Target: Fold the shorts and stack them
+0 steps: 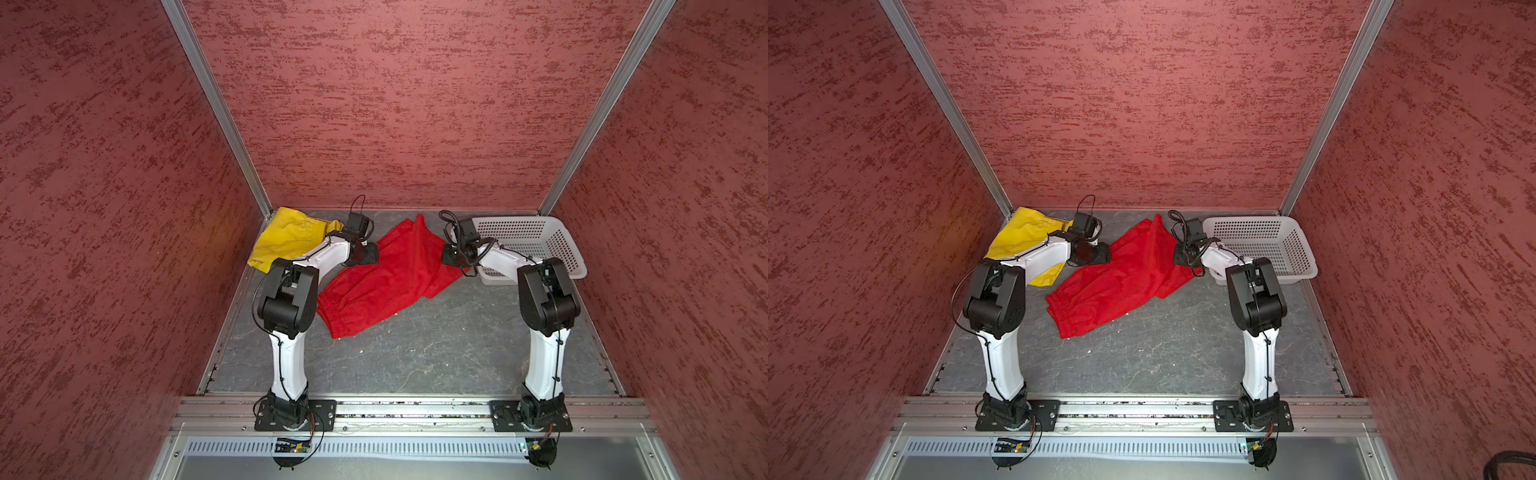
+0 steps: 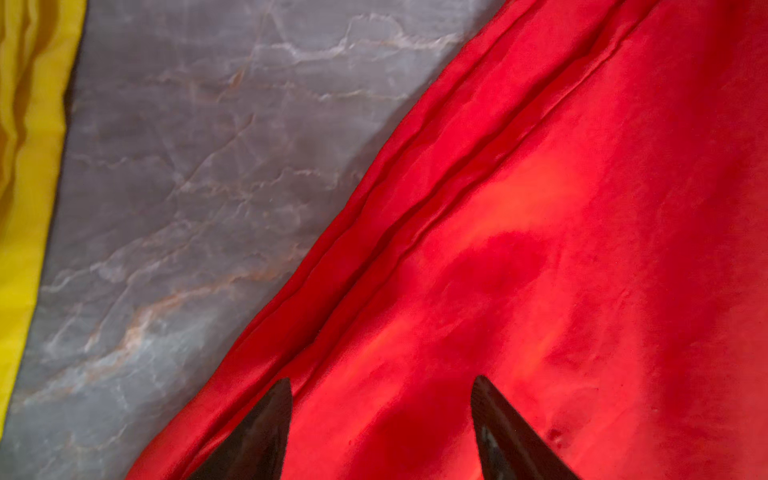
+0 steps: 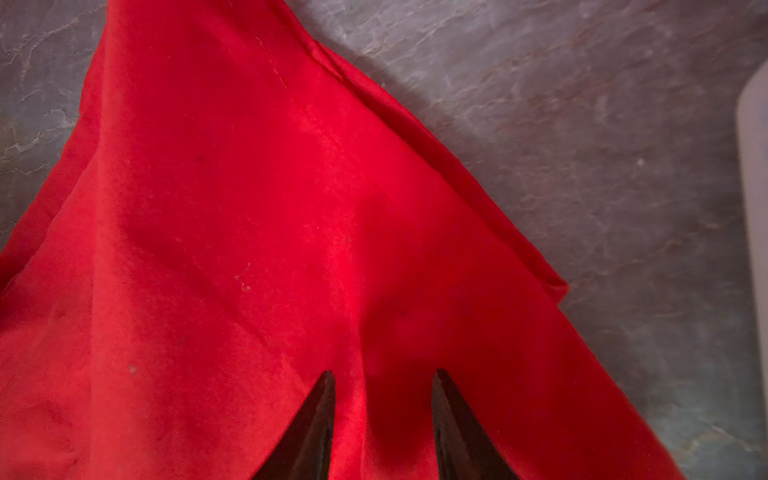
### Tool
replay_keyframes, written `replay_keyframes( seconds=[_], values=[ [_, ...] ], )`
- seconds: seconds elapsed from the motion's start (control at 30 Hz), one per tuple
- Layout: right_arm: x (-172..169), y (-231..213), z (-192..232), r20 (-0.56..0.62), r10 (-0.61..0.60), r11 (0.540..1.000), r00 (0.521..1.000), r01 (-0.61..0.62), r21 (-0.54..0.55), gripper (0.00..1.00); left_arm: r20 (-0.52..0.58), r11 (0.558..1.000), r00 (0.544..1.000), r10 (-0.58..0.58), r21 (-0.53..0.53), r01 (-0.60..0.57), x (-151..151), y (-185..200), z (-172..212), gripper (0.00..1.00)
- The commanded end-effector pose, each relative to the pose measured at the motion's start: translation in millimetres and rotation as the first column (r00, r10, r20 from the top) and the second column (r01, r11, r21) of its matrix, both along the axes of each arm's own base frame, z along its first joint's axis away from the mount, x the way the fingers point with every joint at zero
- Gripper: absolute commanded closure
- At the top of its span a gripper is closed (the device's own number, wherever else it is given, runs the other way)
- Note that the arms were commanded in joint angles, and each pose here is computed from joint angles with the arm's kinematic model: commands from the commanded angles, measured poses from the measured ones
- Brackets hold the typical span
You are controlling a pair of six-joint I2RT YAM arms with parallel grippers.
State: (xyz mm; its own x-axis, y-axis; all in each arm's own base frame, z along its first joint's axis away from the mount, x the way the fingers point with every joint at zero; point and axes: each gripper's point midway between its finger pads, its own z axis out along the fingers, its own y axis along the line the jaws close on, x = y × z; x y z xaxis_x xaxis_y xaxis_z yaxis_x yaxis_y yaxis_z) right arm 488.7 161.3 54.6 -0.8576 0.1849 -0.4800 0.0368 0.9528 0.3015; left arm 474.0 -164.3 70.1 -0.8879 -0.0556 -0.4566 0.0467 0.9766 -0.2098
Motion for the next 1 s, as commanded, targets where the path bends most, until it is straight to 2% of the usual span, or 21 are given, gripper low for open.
replay_keyframes(
  seconds=[0.0, 0.07, 0.13, 0.23, 0.97],
  values=[
    [6.5, 5.1, 8.6, 0.022, -0.002, 1.000, 1.000, 0.001, 0.024, 0.61, -0.003, 0.998, 0.998, -0.056, 0.009, 0.056, 7.2, -8.4, -11.1, 0.36],
    [7.9, 6.0, 8.4, 0.023, 0.000, 1.000, 1.000, -0.001, 0.026, 0.61, -0.006, 0.998, 0.998, -0.061, 0.018, 0.061, 11.4, -8.1, -15.3, 0.39],
    [8.3, 6.2, 8.0, 0.021, 0.000, 1.000, 1.000, -0.001, 0.026, 0.61, -0.010, 0.997, 0.997, -0.072, 0.016, 0.072, 16.2, -9.6, -19.2, 0.47],
    [8.1, 5.9, 5.2, 0.015, -0.001, 1.000, 1.000, 0.000, 0.023, 0.61, -0.018, 0.996, 0.996, -0.088, -0.001, 0.088, 21.1, -14.1, -23.6, 0.51],
    [8.6, 12.2, -10.5, -0.023, -0.002, 0.998, 1.000, 0.003, 0.056, 0.62, -0.020, 0.991, 0.994, -0.109, 0.072, 0.111, 41.0, -10.5, -40.9, 0.48]
  ],
)
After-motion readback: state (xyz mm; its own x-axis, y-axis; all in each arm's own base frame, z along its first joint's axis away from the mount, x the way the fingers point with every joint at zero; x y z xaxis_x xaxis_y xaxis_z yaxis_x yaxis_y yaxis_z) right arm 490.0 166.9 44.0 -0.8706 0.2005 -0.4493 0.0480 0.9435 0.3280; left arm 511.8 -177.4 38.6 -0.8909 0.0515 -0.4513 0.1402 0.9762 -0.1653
